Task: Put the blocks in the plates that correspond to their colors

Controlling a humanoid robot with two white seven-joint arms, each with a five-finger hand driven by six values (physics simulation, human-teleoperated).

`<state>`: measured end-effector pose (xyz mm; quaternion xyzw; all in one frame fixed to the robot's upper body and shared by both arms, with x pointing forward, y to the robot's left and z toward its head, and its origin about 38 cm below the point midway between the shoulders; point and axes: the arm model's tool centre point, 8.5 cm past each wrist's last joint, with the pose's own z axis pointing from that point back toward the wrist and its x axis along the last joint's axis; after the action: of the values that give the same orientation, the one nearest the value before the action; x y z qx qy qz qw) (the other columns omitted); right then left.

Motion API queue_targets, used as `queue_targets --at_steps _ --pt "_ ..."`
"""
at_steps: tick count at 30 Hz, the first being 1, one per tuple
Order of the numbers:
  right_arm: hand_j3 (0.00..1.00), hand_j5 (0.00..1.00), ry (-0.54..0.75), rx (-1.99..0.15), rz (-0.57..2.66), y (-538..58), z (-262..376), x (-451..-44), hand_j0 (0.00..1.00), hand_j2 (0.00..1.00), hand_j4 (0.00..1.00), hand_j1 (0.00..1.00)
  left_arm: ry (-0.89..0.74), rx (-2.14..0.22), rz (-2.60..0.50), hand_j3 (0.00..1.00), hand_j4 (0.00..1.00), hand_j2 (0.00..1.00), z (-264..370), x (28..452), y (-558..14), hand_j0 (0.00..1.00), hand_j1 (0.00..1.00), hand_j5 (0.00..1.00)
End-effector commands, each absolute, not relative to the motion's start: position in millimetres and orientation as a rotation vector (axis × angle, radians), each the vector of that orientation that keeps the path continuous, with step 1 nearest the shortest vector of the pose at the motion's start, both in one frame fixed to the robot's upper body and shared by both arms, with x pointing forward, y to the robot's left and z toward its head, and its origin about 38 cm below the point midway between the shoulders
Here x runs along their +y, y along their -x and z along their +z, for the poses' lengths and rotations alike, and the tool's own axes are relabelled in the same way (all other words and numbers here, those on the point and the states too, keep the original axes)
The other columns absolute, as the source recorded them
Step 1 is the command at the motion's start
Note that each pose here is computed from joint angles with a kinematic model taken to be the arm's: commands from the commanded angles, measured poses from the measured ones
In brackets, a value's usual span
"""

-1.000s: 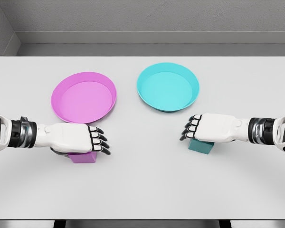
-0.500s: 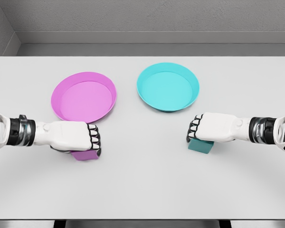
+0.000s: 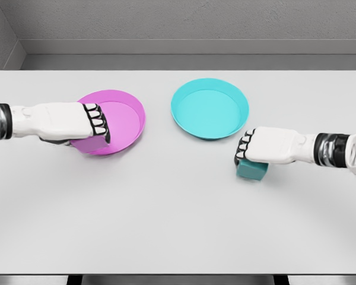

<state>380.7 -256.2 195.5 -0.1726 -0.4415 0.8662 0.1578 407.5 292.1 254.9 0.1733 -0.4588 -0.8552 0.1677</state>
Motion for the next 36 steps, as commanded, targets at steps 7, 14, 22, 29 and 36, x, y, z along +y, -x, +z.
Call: queue_targets --at_steps 7,14,22,29,36 --pt "0.66 0.66 0.486 -1.304 2.443 -386 202 -254 0.66 0.66 0.66 0.66 -0.531 -1.240 -2.219 0.41 0.41 0.41 243 320 -470 0.41 0.41 0.41" --pt "0.66 0.66 0.521 -1.366 2.395 -408 219 -245 0.66 0.66 0.66 0.66 -0.454 -1.239 -2.258 0.42 0.42 0.42 222 291 -473 0.42 0.42 0.42" --pt "0.67 0.67 0.622 -1.515 2.291 -467 275 -211 0.67 0.67 0.67 0.67 -0.451 -1.227 -2.232 0.89 0.89 0.89 218 297 -476 0.89 0.89 0.89" --pt "1.00 1.00 0.598 -1.518 2.236 -493 278 -201 1.00 1.00 1.00 1.00 -0.442 -1.241 -2.232 1.00 1.00 1.00 218 292 -477 1.00 1.00 1.00" --pt "1.00 1.00 0.675 -1.563 2.153 -498 303 -221 1.00 1.00 1.00 1.00 -0.448 -1.249 -2.220 1.00 1.00 1.00 221 293 -479 1.00 1.00 1.00"
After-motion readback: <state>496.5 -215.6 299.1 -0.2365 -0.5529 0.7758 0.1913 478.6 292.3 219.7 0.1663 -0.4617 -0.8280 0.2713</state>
